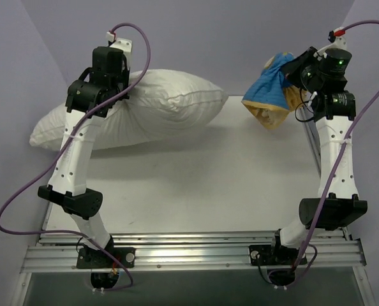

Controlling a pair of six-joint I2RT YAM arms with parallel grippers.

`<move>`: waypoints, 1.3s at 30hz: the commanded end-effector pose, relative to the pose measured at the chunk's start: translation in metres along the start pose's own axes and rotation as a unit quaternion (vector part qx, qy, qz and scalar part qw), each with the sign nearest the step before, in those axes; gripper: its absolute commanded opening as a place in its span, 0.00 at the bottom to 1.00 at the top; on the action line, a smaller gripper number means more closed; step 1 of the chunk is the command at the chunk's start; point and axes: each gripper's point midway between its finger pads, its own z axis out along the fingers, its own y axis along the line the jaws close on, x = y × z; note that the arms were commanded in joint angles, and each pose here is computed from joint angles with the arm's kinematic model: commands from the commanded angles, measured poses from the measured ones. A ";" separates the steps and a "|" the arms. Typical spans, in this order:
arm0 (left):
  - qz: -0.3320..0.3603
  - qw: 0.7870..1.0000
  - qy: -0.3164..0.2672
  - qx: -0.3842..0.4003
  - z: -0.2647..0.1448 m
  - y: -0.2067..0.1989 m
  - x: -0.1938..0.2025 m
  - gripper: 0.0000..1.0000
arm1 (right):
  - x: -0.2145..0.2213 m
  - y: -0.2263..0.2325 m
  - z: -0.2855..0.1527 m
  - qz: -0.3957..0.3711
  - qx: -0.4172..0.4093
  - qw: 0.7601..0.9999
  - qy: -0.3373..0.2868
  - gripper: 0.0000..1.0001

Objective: Remove the pillowcase from the pillow

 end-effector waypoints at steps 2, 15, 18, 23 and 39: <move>-0.066 0.966 -0.248 0.030 -0.098 0.017 -0.109 0.02 | 0.011 0.002 -0.022 0.004 -0.018 0.999 -0.026 0.04; -0.034 0.982 0.042 0.182 -0.031 -0.164 0.220 0.02 | 0.310 -0.217 -0.106 0.069 0.289 0.927 0.229 0.16; -0.060 0.971 0.098 0.211 -0.036 -0.182 0.258 0.02 | 0.335 -0.225 -0.124 0.069 0.297 0.916 0.262 0.25; -0.105 0.956 0.126 0.242 -0.056 -0.200 0.263 0.34 | 0.318 -0.214 -0.138 0.044 0.288 0.921 0.259 0.56; -0.146 0.979 -0.088 0.115 -0.137 -0.052 0.053 0.94 | 0.060 -0.104 -0.207 -0.111 0.273 0.955 -0.033 1.00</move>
